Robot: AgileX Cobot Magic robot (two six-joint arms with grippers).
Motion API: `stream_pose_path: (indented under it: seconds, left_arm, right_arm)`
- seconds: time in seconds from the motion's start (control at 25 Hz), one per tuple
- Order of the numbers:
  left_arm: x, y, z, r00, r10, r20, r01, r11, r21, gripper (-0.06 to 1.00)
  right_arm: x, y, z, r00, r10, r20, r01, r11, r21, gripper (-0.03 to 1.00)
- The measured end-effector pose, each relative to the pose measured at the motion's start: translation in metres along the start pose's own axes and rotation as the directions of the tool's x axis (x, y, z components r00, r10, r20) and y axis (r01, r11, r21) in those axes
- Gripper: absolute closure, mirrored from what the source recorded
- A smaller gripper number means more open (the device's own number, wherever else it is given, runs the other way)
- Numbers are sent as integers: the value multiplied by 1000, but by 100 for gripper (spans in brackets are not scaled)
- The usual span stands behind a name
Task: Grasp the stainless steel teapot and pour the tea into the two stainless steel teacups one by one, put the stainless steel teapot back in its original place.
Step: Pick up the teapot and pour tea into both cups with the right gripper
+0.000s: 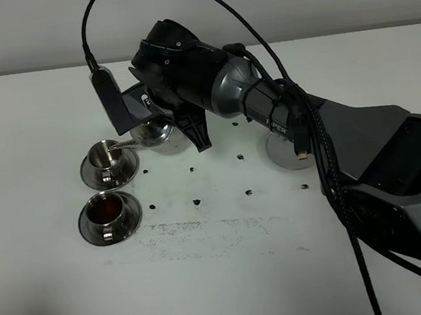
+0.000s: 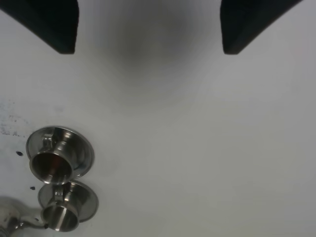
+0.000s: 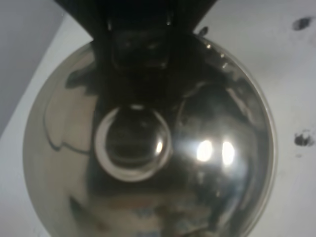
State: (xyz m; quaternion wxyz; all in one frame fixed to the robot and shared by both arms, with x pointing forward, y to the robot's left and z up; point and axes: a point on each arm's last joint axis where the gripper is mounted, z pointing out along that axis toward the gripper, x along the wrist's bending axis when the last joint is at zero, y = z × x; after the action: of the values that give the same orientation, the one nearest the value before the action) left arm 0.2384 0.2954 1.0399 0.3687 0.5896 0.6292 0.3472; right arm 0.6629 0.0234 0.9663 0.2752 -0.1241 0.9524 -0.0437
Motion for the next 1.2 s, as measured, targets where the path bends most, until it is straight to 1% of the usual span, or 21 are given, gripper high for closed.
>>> stream_pose_path:
  seconds: [0.44,1.2]
  left_arm:
    - [0,0,0,1000,0,0,0,1000,0,36]
    - [0,0,0,1000,0,0,0,1000,0,36]
  right_arm:
    - [-5,7,-4,988,-120,97,116,992,43,78]
    - [-6,13,-6,966,-217,143,206,975,88,78]
